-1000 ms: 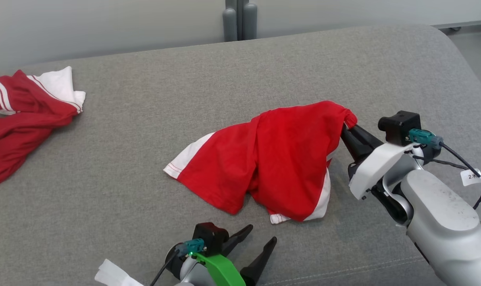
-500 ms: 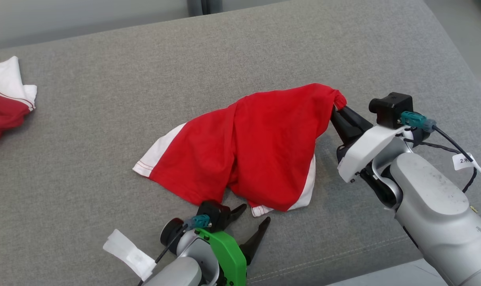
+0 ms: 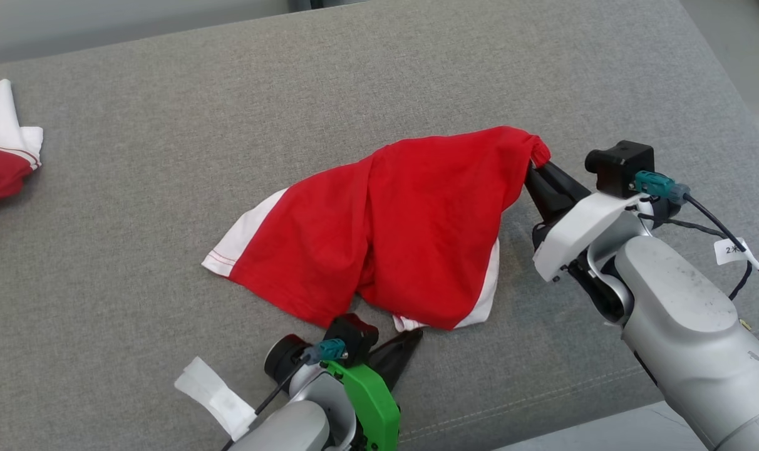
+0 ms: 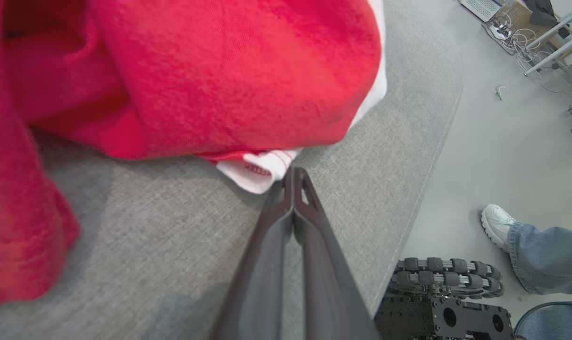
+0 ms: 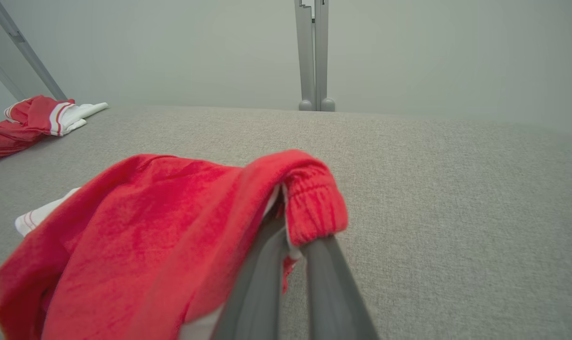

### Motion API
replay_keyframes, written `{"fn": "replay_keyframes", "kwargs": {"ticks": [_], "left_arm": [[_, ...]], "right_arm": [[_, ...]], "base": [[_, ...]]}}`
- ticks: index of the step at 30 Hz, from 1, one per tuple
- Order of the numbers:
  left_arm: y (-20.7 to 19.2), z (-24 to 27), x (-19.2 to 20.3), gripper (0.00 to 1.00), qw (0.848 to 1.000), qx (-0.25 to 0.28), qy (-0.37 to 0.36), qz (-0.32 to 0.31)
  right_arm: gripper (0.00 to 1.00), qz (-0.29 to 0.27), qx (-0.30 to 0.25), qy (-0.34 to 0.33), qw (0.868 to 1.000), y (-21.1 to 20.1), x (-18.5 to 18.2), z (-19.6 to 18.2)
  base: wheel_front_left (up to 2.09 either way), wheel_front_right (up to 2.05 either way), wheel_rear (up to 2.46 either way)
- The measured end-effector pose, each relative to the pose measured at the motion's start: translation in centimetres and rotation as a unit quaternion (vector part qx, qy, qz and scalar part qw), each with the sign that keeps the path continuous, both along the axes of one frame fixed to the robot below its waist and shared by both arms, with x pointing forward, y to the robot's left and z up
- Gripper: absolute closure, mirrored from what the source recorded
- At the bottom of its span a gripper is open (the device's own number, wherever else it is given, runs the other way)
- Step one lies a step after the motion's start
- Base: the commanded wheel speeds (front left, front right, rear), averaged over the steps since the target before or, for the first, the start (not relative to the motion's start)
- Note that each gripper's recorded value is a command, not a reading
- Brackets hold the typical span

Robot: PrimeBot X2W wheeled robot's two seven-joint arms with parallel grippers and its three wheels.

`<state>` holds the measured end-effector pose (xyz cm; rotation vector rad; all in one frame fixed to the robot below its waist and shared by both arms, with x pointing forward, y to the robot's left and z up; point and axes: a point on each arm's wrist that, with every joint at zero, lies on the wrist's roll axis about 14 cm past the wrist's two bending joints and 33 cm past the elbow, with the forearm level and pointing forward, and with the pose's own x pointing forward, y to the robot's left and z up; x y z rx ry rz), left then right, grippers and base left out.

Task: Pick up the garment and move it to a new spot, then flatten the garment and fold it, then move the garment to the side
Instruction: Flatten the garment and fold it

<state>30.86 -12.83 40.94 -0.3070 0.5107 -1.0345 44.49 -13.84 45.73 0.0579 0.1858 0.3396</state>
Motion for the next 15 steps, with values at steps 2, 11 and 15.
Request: {"fn": "replay_keyframes", "kwargs": {"ticks": [2, 11, 15], "left_arm": [[0.1, 0.3, 0.7, 1.00, 1.000, -0.006, -0.009, 0.015], [0.7, -0.6, 1.0, 0.00, 0.999, 0.006, 0.015, 0.032], [0.6, -0.6, 0.6, 0.00, 0.999, 0.005, 0.018, 0.028]], "right_arm": [[1.00, -0.002, 0.001, 0.003, 1.000, 0.0, 0.0, -0.2], [1.00, -0.005, 0.000, 0.004, 1.000, -0.2, -0.1, -0.5], [1.00, -0.004, 0.000, 0.004, 1.000, 0.0, 0.0, -0.5]], "base": [[0.00, 0.00, 0.00], [0.00, 0.00, 0.00], [0.00, 0.00, 0.00]]}}
